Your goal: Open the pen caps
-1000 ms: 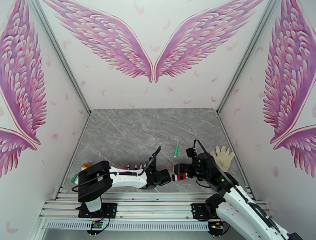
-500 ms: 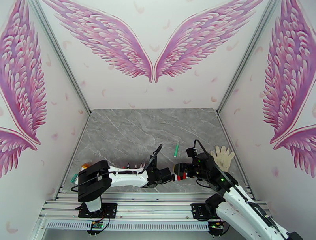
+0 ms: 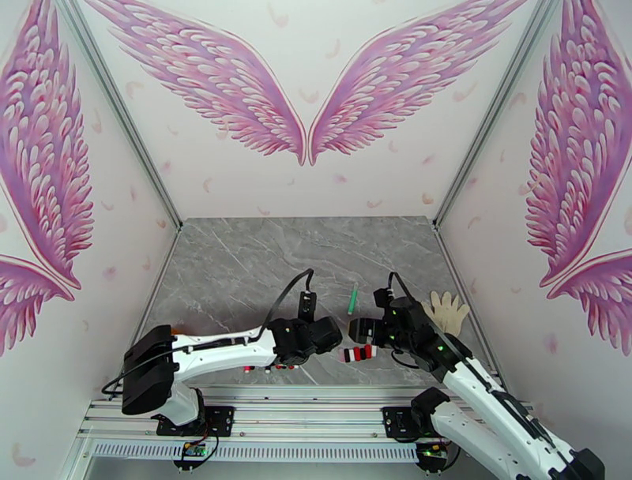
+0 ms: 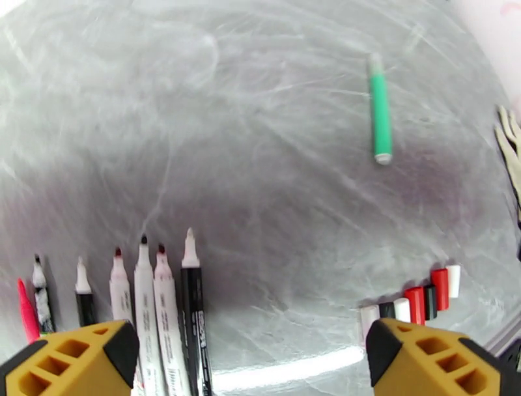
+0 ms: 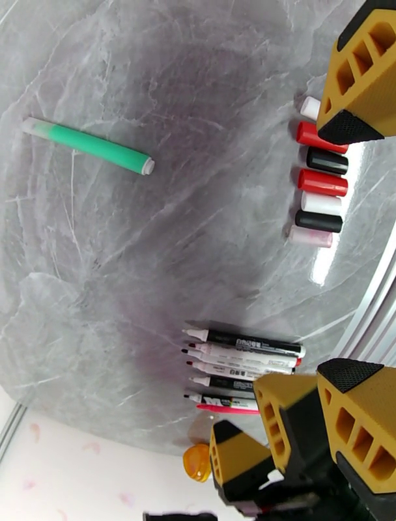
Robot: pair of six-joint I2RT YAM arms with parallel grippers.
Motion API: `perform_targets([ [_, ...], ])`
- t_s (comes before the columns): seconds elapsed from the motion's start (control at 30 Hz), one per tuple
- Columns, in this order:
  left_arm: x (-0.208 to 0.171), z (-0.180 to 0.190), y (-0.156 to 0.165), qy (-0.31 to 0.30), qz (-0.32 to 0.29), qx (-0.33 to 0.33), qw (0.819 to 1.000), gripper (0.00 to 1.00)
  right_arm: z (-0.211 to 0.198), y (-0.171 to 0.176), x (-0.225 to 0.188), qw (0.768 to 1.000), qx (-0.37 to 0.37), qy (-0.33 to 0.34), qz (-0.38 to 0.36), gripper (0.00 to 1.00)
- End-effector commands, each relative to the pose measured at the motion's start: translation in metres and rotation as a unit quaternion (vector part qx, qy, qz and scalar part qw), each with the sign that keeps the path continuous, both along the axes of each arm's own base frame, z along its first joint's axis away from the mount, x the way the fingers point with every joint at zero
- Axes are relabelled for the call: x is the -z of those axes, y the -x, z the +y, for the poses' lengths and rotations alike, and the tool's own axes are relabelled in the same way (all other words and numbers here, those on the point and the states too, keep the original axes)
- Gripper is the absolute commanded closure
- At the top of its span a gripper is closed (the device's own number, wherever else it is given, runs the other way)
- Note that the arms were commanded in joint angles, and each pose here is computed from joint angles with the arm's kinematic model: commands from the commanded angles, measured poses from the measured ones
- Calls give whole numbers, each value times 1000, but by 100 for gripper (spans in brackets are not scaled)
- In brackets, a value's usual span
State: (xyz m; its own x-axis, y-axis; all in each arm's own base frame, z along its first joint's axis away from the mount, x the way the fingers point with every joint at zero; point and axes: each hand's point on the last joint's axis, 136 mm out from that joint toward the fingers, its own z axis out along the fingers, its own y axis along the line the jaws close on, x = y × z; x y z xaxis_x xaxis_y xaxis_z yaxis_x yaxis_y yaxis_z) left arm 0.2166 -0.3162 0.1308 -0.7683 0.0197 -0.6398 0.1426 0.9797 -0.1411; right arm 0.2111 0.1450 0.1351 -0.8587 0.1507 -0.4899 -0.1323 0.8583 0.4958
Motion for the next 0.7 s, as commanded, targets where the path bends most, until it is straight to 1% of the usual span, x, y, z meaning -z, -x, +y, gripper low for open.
perform_targets([
  [0.0, -22, -2, -4, 30, -20, 29, 999, 1, -2, -17, -17, 1000, 17, 3, -18, 10],
  [0.2, -39, 3, -4, 69, -38, 61, 995, 1, -6, -36, -22, 999, 25, 19, -18, 12],
  [0.37, -53, 9, -4, 119, -49, 92, 987, 1, -10, -53, -22, 999, 35, 32, -13, 16],
  [0.57, -63, 23, -8, 165, -57, 99, 980, 1, -19, -73, -13, 998, 51, 48, 0, 20],
  [0.67, -66, 25, -10, 178, -60, 105, 977, 1, -22, -82, -7, 997, 57, 50, 4, 21],
])
